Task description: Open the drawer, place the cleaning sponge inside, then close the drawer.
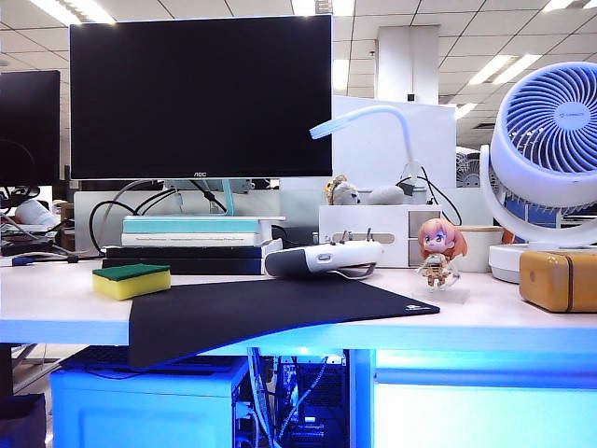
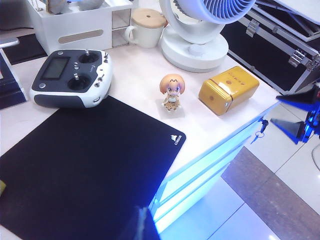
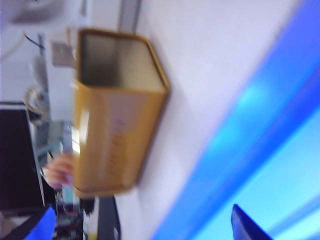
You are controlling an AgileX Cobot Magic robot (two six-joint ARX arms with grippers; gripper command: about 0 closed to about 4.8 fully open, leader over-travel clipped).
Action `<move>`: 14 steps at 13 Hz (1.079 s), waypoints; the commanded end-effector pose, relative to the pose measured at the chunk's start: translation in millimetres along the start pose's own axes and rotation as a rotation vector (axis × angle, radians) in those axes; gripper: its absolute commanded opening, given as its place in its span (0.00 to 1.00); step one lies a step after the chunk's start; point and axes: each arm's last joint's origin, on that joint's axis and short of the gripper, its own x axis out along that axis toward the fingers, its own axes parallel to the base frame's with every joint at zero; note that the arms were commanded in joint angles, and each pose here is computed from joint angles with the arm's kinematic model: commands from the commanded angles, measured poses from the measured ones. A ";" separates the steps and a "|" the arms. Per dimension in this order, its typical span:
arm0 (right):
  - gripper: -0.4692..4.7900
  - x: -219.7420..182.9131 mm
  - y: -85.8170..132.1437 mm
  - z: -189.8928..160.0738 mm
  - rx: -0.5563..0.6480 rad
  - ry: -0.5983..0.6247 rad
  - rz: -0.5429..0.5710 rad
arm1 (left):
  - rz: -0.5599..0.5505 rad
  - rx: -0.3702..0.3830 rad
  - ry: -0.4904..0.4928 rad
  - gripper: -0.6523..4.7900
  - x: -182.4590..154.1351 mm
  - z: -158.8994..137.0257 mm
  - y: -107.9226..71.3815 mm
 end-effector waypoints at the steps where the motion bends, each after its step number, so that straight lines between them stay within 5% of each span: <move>1: 1.00 2.7 -8.8 -0.1 -0.041 0.009 0.006 | -0.003 0.005 -0.019 0.11 -1.6 3.1 -0.7; 7: 1.00 16.2 -29.9 5.8 -0.061 0.030 0.035 | -0.008 0.001 -0.009 0.11 -1.6 2.0 -0.8; 14: 1.00 35.2 -22.5 33.2 -0.132 0.028 0.096 | -0.027 -0.010 0.015 0.11 -1.4 -0.7 -1.5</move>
